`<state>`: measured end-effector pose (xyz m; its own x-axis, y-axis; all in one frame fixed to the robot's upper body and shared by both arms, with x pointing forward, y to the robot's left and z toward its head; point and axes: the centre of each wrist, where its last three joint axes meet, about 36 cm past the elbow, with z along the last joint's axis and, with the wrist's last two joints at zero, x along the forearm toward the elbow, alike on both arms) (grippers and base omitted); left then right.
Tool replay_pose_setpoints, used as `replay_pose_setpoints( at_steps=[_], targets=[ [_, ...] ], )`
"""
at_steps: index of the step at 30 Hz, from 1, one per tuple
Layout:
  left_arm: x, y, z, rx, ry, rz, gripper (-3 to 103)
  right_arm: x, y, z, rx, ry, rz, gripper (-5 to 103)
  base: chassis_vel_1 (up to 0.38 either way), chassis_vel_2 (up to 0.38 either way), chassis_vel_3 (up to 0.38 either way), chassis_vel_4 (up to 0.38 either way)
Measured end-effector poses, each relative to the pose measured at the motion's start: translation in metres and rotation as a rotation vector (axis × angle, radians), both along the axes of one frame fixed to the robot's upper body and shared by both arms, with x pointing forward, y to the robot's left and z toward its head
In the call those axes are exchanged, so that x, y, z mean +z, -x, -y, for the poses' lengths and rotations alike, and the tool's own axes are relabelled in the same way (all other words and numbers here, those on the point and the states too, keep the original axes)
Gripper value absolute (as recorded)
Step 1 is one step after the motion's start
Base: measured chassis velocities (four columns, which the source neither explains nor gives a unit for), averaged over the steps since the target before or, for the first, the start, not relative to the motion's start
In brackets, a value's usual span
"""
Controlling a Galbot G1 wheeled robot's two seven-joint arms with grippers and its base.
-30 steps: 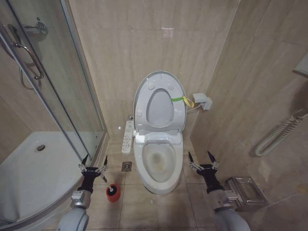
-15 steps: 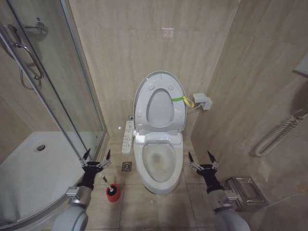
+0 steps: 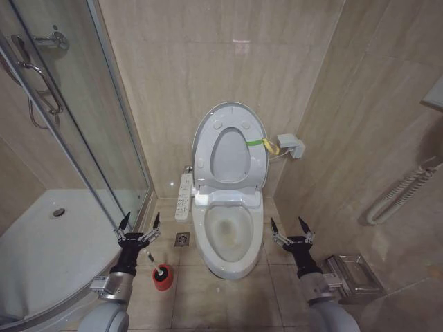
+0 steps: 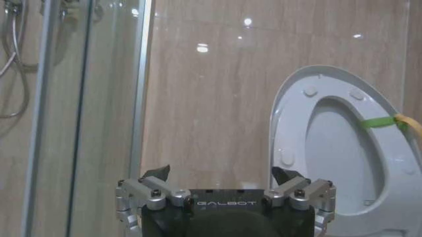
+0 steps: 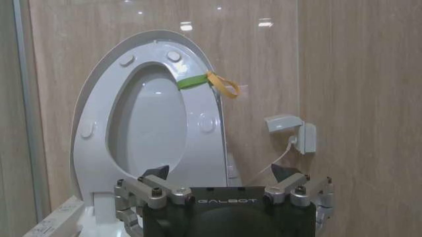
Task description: Open the toilet lid, clean the toilet bowl with a toilet brush, close the toilet lid, and flush.
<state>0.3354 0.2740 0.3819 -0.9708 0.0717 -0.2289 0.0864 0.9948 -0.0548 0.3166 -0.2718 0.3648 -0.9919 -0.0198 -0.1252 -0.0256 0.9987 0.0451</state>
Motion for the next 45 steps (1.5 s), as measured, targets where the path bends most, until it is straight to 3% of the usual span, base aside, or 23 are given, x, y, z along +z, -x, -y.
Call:
replay_pose_setpoints(
  at_steps=[14,16,19,22,32,45],
  targets=[
    [-0.004,0.004,0.008,0.081,0.073,-0.074,100,0.000,0.000,0.000,0.000,0.000,0.000,100,0.000,0.000,0.000,0.000],
    [-0.005,0.005,0.009,0.085,0.070,-0.081,100,0.000,0.000,0.000,0.000,0.000,0.000,100,0.000,0.000,0.000,0.000],
    [-0.007,0.009,0.008,0.112,0.004,-0.130,100,0.000,0.000,0.000,0.000,0.000,0.000,100,0.000,0.000,0.000,0.000],
    [-0.010,0.010,0.007,0.117,-0.005,-0.142,100,0.000,0.000,0.000,0.000,0.000,0.000,100,0.000,0.000,0.000,0.000],
    [-0.013,0.012,0.016,0.026,-0.007,-0.083,100,0.000,0.000,0.000,0.000,0.000,0.000,100,0.000,0.000,0.000,0.000],
    [-0.015,0.018,0.024,0.003,-0.015,-0.082,100,0.000,0.000,0.000,0.000,0.000,0.000,100,0.000,0.000,0.000,0.000]
  ],
)
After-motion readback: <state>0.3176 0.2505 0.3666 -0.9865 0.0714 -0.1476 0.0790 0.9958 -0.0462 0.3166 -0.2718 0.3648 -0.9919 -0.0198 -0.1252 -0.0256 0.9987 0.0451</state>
